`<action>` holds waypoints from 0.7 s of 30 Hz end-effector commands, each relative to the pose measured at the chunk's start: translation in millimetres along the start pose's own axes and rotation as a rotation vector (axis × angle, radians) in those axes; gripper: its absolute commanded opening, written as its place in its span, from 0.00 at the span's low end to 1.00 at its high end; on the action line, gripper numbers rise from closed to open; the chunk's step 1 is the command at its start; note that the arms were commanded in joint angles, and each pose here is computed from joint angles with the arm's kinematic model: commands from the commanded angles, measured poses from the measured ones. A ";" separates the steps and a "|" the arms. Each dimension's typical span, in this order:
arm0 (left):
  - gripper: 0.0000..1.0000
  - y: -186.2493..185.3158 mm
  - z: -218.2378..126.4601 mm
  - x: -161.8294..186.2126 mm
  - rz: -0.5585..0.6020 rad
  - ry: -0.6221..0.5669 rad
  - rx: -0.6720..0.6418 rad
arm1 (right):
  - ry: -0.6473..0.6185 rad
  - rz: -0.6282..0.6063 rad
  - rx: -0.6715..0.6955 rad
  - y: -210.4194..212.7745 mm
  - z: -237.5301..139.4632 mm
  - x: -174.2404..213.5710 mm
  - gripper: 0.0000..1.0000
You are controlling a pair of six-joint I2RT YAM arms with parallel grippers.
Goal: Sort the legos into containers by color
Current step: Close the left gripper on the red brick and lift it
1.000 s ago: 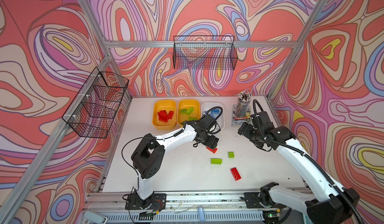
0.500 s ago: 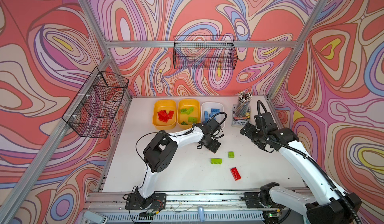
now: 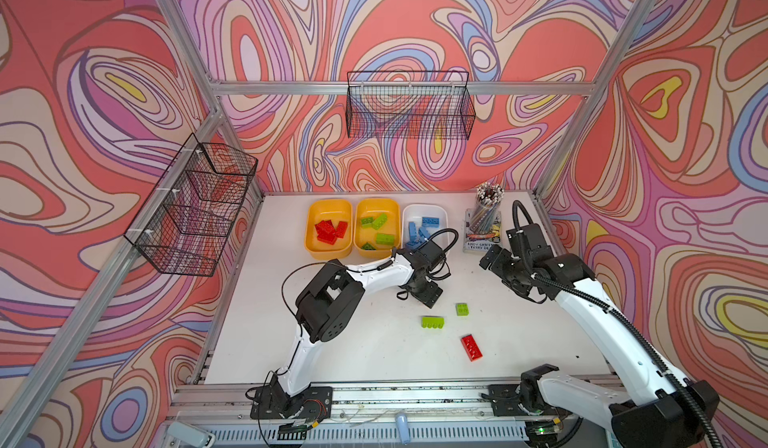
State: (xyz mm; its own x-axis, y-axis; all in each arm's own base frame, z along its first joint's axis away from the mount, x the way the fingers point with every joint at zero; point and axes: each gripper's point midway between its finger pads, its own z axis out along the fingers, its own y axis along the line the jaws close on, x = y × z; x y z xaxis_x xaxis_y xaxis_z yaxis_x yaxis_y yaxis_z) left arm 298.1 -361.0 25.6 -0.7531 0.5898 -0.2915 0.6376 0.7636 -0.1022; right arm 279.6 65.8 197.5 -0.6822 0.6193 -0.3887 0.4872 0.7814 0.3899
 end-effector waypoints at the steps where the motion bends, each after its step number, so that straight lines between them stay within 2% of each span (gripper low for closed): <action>1: 0.87 4.2 10.5 14.6 0.016 0.067 -0.036 | 0.000 0.025 0.022 -4.5 2.2 -0.5 0.98; 16: 0.76 36.1 15.0 32.5 -0.035 0.120 -0.217 | -0.024 0.033 0.017 -5.3 -1.7 -3.8 0.98; 21: 0.72 39.3 13.0 37.4 -0.060 0.120 -0.233 | -0.025 0.029 0.007 -3.3 -0.9 -4.4 0.98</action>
State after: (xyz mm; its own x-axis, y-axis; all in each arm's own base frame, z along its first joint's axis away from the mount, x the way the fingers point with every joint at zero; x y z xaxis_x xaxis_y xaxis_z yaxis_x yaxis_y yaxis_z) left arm 310.1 -339.6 21.0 -0.7862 0.5506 -0.2806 0.5671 0.8232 0.0263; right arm 280.3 64.8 196.7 -0.6780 0.6232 -0.3898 0.4938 0.7789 0.3866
